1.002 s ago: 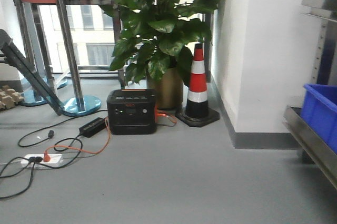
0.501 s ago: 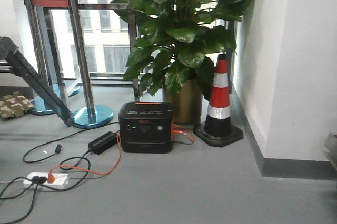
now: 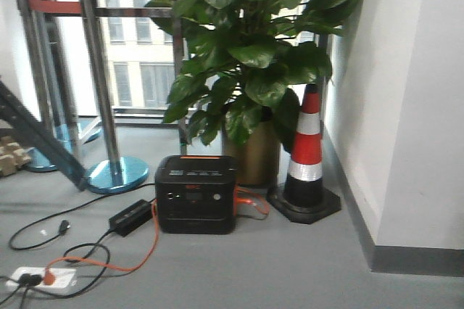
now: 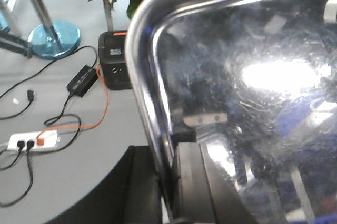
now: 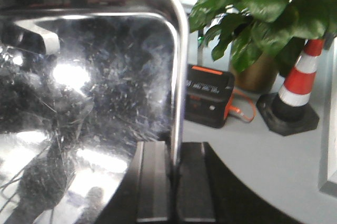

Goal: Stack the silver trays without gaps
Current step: 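Drive the base past the plant and cone carrying the tray, then turn the base toward the second rack of blue bins, then approach the second rack's shelf holding the tray in both grippers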

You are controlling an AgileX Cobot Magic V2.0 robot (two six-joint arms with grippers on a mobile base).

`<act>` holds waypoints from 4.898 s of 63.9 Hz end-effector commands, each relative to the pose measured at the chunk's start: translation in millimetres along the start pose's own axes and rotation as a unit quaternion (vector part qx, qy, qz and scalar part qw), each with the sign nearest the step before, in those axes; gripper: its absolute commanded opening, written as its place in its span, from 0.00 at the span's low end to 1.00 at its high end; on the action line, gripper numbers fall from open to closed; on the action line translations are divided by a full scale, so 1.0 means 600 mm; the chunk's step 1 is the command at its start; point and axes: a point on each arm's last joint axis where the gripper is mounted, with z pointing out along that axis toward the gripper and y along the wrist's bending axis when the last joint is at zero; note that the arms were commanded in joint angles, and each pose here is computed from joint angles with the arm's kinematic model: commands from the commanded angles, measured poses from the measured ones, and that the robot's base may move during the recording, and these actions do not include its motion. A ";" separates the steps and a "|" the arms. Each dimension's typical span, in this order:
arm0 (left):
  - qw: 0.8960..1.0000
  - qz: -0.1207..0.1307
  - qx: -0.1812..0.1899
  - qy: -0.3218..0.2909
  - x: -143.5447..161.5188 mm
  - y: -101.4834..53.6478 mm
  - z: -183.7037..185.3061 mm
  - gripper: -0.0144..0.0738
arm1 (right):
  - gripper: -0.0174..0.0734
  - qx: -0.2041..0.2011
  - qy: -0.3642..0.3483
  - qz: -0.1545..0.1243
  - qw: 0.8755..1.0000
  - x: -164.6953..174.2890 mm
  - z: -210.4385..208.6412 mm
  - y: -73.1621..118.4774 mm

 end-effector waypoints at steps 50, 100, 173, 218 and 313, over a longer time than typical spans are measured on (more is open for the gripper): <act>1.000 0.013 0.015 -0.014 -0.005 -0.008 -0.003 0.15 | 0.11 -0.051 -0.091 -0.003 0.995 -0.031 -0.014 0.016; 1.000 0.013 0.015 -0.014 -0.005 -0.008 -0.003 0.15 | 0.11 -0.051 -0.091 -0.003 0.995 -0.031 -0.014 0.016; 1.000 0.013 0.015 -0.014 -0.005 -0.008 -0.003 0.15 | 0.11 -0.051 -0.091 -0.003 0.995 -0.031 -0.014 0.016; 1.000 0.013 0.014 -0.016 -0.005 -0.007 -0.003 0.15 | 0.11 -0.051 -0.091 -0.003 0.995 -0.031 -0.014 0.016; 1.000 0.013 0.014 -0.016 -0.005 -0.007 -0.003 0.15 | 0.11 -0.052 -0.092 -0.003 0.994 -0.031 -0.014 0.016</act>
